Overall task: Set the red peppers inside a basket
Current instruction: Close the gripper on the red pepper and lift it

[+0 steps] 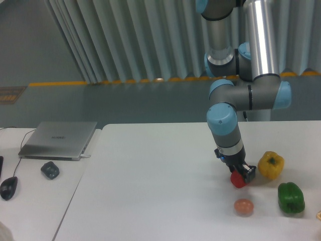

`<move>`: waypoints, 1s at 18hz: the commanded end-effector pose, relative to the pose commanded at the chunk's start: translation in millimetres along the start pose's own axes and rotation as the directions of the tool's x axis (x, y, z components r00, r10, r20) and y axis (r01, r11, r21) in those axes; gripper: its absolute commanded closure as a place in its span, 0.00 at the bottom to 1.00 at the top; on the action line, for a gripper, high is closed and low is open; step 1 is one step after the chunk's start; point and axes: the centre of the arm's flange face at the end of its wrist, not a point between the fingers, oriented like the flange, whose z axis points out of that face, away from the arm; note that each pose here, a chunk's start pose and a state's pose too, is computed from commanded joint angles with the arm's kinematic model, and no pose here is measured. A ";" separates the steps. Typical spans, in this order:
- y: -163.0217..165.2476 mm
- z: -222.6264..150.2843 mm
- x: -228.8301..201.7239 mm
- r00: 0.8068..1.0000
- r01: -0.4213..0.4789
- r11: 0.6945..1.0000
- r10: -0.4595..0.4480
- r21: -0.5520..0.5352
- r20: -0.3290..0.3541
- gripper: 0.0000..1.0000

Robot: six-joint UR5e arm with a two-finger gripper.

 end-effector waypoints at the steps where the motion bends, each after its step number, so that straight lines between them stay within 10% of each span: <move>1: 0.4 -5.7 -1.9 1.000 0.001 1.000 -0.001 0.004 0.002 0.64; 13: 23.6 -73.6 -38.0 0.999 0.033 0.996 -0.030 0.087 -0.033 0.72; 18: 58.9 -107.7 -65.1 0.994 -0.103 0.985 0.100 0.136 0.034 0.72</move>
